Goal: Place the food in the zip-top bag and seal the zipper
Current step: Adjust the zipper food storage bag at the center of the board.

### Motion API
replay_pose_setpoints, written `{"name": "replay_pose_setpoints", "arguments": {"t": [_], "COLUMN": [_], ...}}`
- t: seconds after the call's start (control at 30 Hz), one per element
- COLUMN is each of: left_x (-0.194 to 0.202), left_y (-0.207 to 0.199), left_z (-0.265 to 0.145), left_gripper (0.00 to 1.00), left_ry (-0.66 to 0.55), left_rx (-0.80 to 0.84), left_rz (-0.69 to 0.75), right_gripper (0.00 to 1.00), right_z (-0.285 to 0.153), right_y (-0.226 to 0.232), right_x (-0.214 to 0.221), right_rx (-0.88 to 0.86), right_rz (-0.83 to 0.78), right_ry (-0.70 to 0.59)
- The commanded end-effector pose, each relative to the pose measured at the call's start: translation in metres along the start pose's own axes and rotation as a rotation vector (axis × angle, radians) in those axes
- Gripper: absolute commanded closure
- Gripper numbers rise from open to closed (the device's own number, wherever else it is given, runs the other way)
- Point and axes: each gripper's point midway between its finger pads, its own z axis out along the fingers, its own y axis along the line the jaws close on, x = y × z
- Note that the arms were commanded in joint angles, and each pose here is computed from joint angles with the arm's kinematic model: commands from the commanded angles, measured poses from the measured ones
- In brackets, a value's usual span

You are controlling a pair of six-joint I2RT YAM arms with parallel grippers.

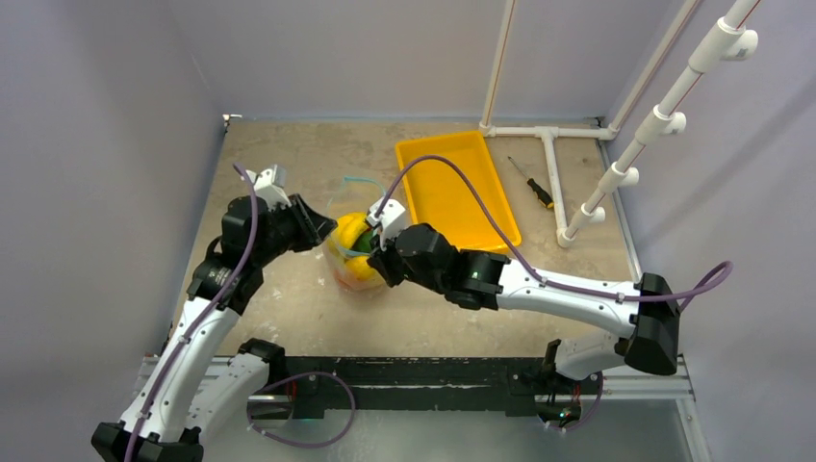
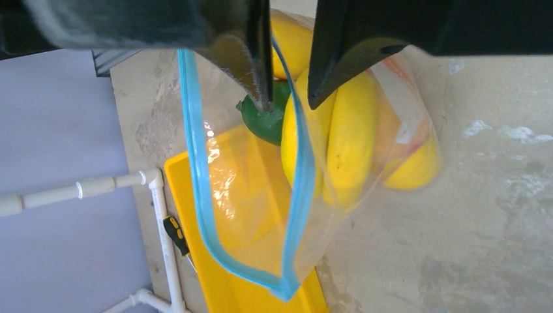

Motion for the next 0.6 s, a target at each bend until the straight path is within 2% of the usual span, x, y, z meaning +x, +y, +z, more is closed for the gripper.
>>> {"name": "replay_pose_setpoints", "arguments": {"t": [0.0, 0.23, 0.37, 0.57], "left_x": [-0.045, -0.076, -0.079, -0.081], "left_y": [-0.016, -0.029, -0.041, -0.056], "left_z": [-0.02, -0.049, -0.059, -0.071], "left_gripper": [0.68, 0.41, 0.34, 0.33], "left_ry": [-0.119, -0.193, -0.197, -0.203], "left_rx": [-0.021, -0.043, 0.008, 0.081], "left_rz": [0.109, 0.251, 0.33, 0.425], "right_gripper": [1.0, 1.0, 1.0, 1.0], "right_z": [-0.002, -0.007, -0.017, -0.038], "right_y": [0.01, 0.026, 0.038, 0.053], "right_x": [-0.036, -0.048, -0.061, -0.087], "right_rx": [-0.03, -0.123, -0.2, -0.288], "right_rz": [-0.116, -0.22, -0.273, -0.318], "right_ry": [-0.043, -0.011, -0.009, -0.028]}}
